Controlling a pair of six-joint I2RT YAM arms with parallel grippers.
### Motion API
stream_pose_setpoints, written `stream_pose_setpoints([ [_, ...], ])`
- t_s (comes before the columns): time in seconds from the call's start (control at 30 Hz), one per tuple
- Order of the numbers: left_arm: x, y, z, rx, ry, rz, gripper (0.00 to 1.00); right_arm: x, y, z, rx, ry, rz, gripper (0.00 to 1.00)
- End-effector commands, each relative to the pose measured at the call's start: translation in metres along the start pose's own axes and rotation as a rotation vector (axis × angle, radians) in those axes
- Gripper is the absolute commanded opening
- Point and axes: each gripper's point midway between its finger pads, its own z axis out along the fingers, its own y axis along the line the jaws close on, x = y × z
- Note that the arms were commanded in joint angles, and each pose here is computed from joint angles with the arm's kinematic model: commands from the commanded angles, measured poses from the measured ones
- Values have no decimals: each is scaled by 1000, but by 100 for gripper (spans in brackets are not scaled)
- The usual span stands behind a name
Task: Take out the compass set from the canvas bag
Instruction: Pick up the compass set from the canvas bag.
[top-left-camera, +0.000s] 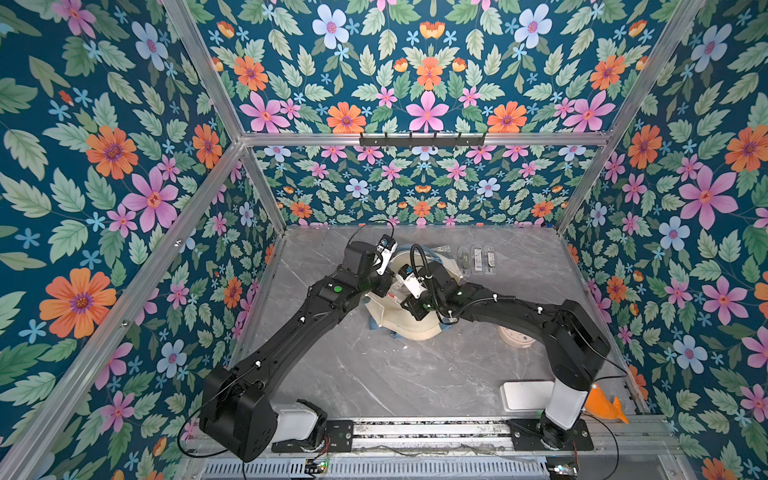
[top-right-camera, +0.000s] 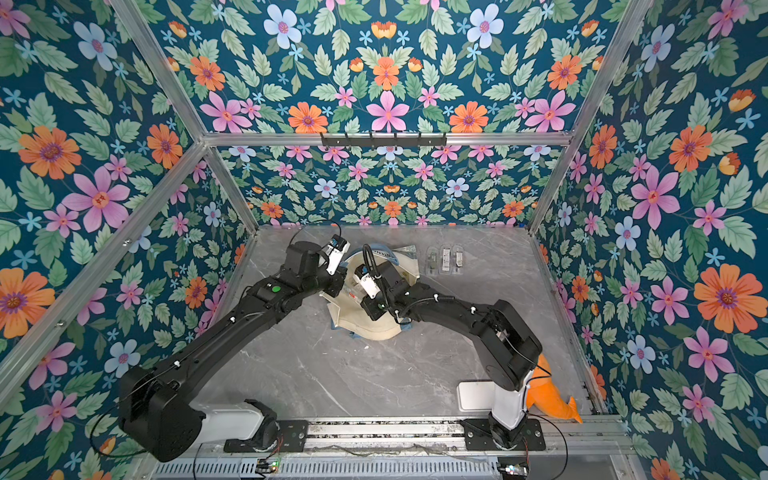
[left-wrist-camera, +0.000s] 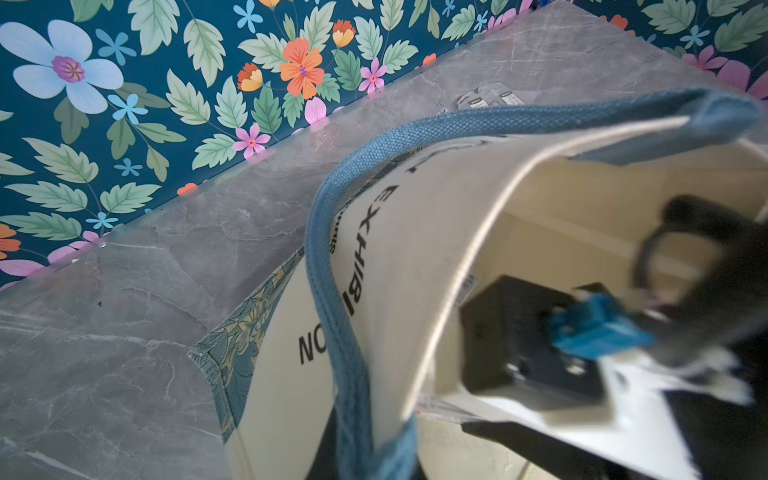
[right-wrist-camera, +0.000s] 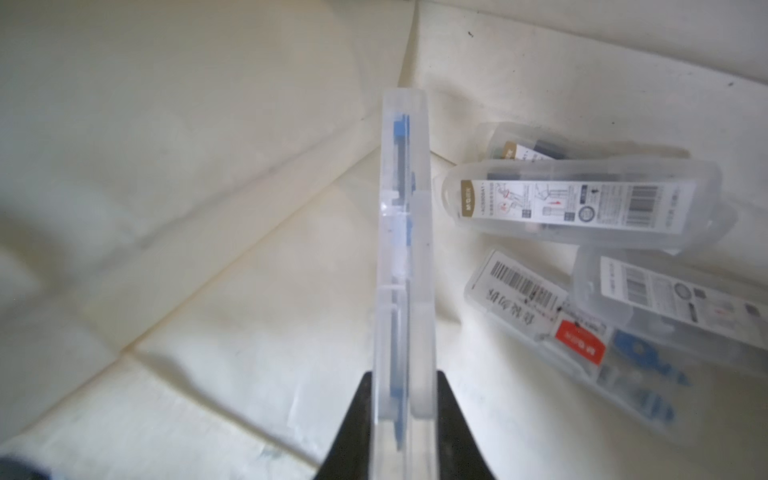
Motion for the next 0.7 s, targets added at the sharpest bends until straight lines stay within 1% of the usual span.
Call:
stream_pose_setpoints([
  [0.0,-11,4,-2,-21,-41,7,0,7,3,-18,16,-3,34,10],
  [0.03,-11,4,-3,-21,-43,6,0,13,3,-20,20,8,43,10],
  [0.07,-12,5,-4,-23,-48,5,0,9,7,-36,20,-17,45,10],
  [0.27,-13,6,-5,-32,-54,4,0,33,5,-84,72,-28,77,9],
  [0.33,-12,6,-4,-31,-51,4,0,32,6,-103,88,-56,75,8],
  [0.4,-11,4,-3,-23,-51,0,0,22,0,-126,138,-106,45,7],
  [0.53,-10,3,-1,-14,-48,-7,0,-13,-16,-171,160,-233,33,5],
  [0.67,-11,3,-1,-15,-51,-11,0,-56,-53,-212,219,-383,38,3],
])
